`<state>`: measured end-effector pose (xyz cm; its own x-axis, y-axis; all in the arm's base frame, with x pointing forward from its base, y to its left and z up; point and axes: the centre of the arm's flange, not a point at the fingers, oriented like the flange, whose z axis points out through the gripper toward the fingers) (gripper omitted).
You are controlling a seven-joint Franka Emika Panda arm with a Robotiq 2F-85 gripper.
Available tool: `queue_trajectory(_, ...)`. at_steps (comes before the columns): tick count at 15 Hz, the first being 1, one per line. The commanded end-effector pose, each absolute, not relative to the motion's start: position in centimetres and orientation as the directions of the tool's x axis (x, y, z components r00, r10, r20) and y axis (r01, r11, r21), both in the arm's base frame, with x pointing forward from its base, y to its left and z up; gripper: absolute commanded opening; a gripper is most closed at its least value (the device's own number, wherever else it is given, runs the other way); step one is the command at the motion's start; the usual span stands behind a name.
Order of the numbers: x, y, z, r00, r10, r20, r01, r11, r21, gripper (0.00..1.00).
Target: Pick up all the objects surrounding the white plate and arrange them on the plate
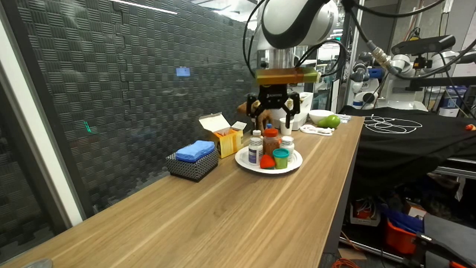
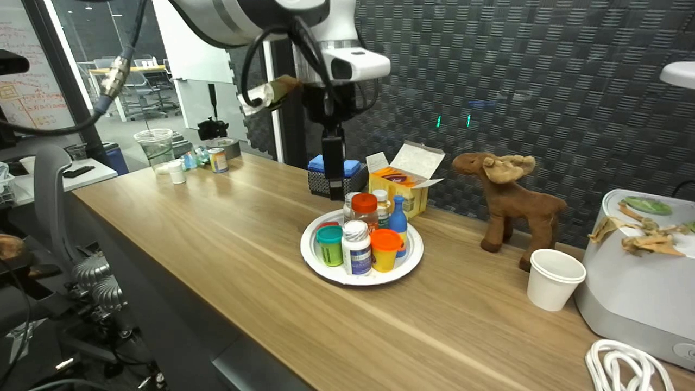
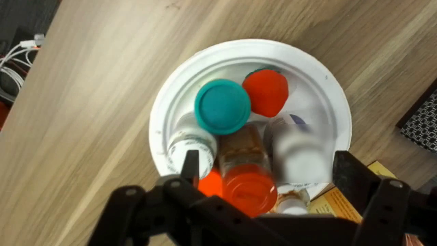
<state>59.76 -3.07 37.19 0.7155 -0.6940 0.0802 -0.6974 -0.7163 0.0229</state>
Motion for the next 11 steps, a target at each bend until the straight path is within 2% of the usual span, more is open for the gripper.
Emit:
queue_trajectory(1, 56.1, -6.5, 42.6, 0.836, -0.539, 0.102, -0.544, -0.839, 0.029, 1.0)
queue_trajectory(6, 53.5, -8.0, 47.0, 0.947, -0.297, 0.118, -0.303, -0.952, 0.036, 1.0)
queue_trajectory(7, 55.7, -8.0, 45.2, 0.916, -0.387, 0.104, -0.392, -0.919, 0.035, 1.0)
queue_trajectory(11, 54.5, -7.9, 46.4, 0.94, -0.321, 0.112, -0.327, -0.944, 0.035, 1.0)
